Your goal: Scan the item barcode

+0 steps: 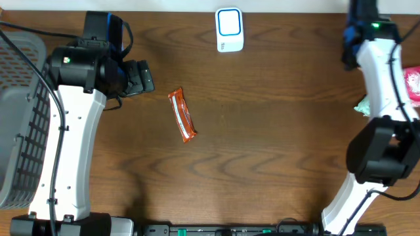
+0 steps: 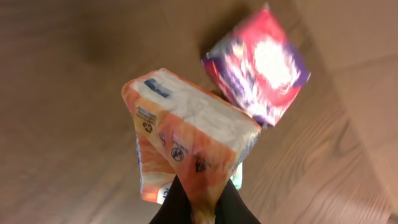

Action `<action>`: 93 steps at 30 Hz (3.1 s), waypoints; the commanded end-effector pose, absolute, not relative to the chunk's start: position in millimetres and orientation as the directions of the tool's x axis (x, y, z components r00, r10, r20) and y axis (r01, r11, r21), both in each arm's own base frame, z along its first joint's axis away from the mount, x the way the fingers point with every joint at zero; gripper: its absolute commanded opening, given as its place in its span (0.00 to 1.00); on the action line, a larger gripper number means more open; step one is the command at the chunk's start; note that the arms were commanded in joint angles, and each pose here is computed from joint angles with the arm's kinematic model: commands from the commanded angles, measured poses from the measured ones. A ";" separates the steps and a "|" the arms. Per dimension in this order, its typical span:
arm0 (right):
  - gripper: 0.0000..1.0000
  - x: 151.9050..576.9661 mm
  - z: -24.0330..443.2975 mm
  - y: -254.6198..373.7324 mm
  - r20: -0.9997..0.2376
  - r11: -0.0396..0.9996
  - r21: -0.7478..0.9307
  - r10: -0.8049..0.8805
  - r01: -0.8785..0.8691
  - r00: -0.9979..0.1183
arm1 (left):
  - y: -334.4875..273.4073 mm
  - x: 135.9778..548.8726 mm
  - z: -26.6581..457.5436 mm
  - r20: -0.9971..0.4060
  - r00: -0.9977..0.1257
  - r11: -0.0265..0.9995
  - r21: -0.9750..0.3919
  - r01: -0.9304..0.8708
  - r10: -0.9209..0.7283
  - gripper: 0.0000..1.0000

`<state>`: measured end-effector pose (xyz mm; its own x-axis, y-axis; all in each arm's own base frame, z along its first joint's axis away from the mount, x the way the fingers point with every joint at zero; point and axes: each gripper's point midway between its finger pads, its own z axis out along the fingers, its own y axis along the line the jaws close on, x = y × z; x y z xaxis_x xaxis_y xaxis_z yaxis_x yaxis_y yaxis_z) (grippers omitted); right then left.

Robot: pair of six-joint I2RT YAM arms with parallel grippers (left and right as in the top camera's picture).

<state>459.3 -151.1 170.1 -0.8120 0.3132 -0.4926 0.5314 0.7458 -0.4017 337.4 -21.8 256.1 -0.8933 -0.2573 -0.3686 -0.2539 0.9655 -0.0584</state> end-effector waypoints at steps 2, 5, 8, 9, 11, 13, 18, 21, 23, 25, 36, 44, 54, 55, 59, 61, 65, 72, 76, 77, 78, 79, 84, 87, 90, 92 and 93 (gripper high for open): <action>0.01 439.5 135.4 -184.3 -0.431 0.732 -0.335 0.441 0.593 -0.787 | -20.6 337.5 253.1 -0.358 -0.894 0.962 -0.057 -0.266 -0.268 0.98; 0.34 426.7 124.7 -207.1 -0.422 0.700 -0.340 0.483 0.628 -0.767 | -20.6 337.5 253.1 -0.358 -0.894 0.962 -0.057 -0.266 -0.268 0.98; 0.88 415.5 115.9 -222.0 -0.410 0.678 -0.345 0.514 0.650 -0.754 | -20.6 337.5 253.1 -0.358 -0.894 0.962 -0.057 -0.266 -0.268 0.98; 0.93 413.0 114.2 -224.3 -0.406 0.673 -0.342 0.523 0.655 -0.749 | -20.6 337.5 253.1 -0.358 -0.894 0.962 -0.057 -0.266 -0.268 0.98; 0.99 416.6 109.7 -217.1 -0.390 0.702 -0.290 0.534 0.651 -0.750 | -20.5 337.5 253.1 -0.358 -0.894 0.962 -0.056 -0.266 -0.268 0.98; 0.99 423.3 104.7 -203.1 -0.364 0.752 -0.228 0.524 0.619 -0.770 | -20.6 337.5 253.1 -0.358 -0.894 0.962 -0.057 -0.266 -0.268 0.98; 0.99 450.1 96.0 -136.3 -0.294 0.874 0.043 0.474 0.484 -0.830 | -20.6 337.5 253.1 -0.358 -0.894 0.962 -0.057 -0.266 -0.268 0.98; 0.99 464.1 98.5 -85.6 -0.262 0.896 0.215 0.436 0.389 -0.861 | -20.6 337.5 253.1 -0.358 -0.894 0.962 -0.057 -0.266 -0.268 0.98; 0.99 471.1 104.7 -42.5 -0.233 0.884 0.355 0.397 0.303 -0.888 | -20.6 337.5 253.1 -0.358 -0.894 0.962 -0.057 -0.266 -0.268 0.98; 0.99 473.1 114.2 3.5 -0.202 0.847 0.488 0.346 0.212 -0.916 | -20.6 337.5 253.1 -0.358 -0.894 0.962 -0.057 -0.266 -0.268 0.98; 0.93 446.4 118.9 177.4 -0.247 0.837 0.521 -0.040 -0.168 -0.968 | -20.6 337.5 253.1 -0.358 -0.894 0.962 -0.057 -0.266 -0.268 0.98; 0.92 431.8 94.4 290.9 -0.251 0.802 0.557 -0.084 -0.214 -0.964 | -20.6 337.5 253.1 -0.358 -0.894 0.962 -0.057 -0.266 -0.268 0.98; 0.90 402.2 46.6 367.3 -0.248 0.803 0.532 -0.157 -0.269 -0.956 | -20.6 337.5 253.1 -0.358 -0.894 0.962 -0.057 -0.266 -0.268 0.98; 0.89 396.6 41.1 372.2 -0.239 0.803 0.529 -0.171 -0.276 -0.956 | -20.6 337.5 253.1 -0.358 -0.894 0.962 -0.057 -0.266 -0.268 0.98; 0.86 383.4 25.1 380.2 -0.225 0.824 0.486 -0.203 -0.290 -0.953 | -20.6 337.5 253.1 -0.358 -0.894 0.962 -0.057 -0.266 -0.268 0.98; 0.85 378.3 17.4 383.1 -0.217 0.831 0.471 -0.215 -0.295 -0.952 | -20.5 337.5 253.1 -0.358 -0.894 0.962 -0.056 -0.266 -0.268 0.98; 0.77 372.9 3.3 383.1 -0.182 0.842 0.465 -0.212 -0.275 -0.960 | -20.6 337.5 253.1 -0.358 -0.894 0.962 -0.057 -0.266 -0.268 0.98; 0.15 368.1 -9.3 375.7 -0.143 0.860 0.442 -0.214 -0.256 -0.966 | -20.6 337.5 253.1 -0.358 -0.894 0.962 -0.057 -0.266 -0.268 0.98; 0.01 372.9 -7.8 371.9 -0.146 0.862 0.444 -0.202 -0.247 -0.968 | -20.6 337.5 253.1 -0.358 -0.894 0.962 -0.057 -0.266 -0.268 0.98; 0.01 374.6 -7.2 370.6 -0.146 0.862 0.444 -0.198 -0.243 -0.969 | -20.6 337.5 253.1 -0.358 -0.894 0.962 -0.057 -0.266 -0.268 0.98; 0.01 375.8 -5.3 368.8 -0.145 0.864 0.444 -0.194 -0.239 -0.970 | -20.6 337.5 253.1 -0.358 -0.894 0.962 -0.057 -0.266 -0.268 0.98; 0.01 377.9 -2.9 365.7 -0.144 0.866 0.443 -0.187 -0.233 -0.972 | -20.6 337.5 253.1 -0.358 -0.894 0.962 -0.057 -0.266 -0.268 0.98; 0.01 395.0 19.6 334.7 -0.169 0.912 0.372 -0.114 -0.171 -0.979 | -20.6 337.5 253.1 -0.358 -0.894 0.962 -0.057 -0.266 -0.268 0.98; 0.01 401.0 48.1 304.7 -0.191 0.939 0.315 -0.080 -0.138 -0.978 | -20.5 337.5 253.1 -0.358 -0.894 0.962 -0.056 -0.266 -0.268 0.98; 0.29 398.9 56.1 304.3 -0.196 0.931 0.325 -0.104 -0.165 -0.975 | -20.5 337.5 253.1 -0.358 -0.894 0.962 -0.056 -0.266 -0.268 0.98; 0.59 398.5 55.8 307.9 -0.201 0.927 0.332 -0.111 -0.174 -0.973 | -20.6 337.5 253.1 -0.358 -0.894 0.962 -0.057 -0.266 -0.268 0.98; 0.66 398.2 55.2 309.8 -0.203 0.926 0.333 -0.114 -0.178 -0.973 | -20.5 337.5 253.1 -0.358 -0.894 0.962 -0.056 -0.266 -0.268 0.98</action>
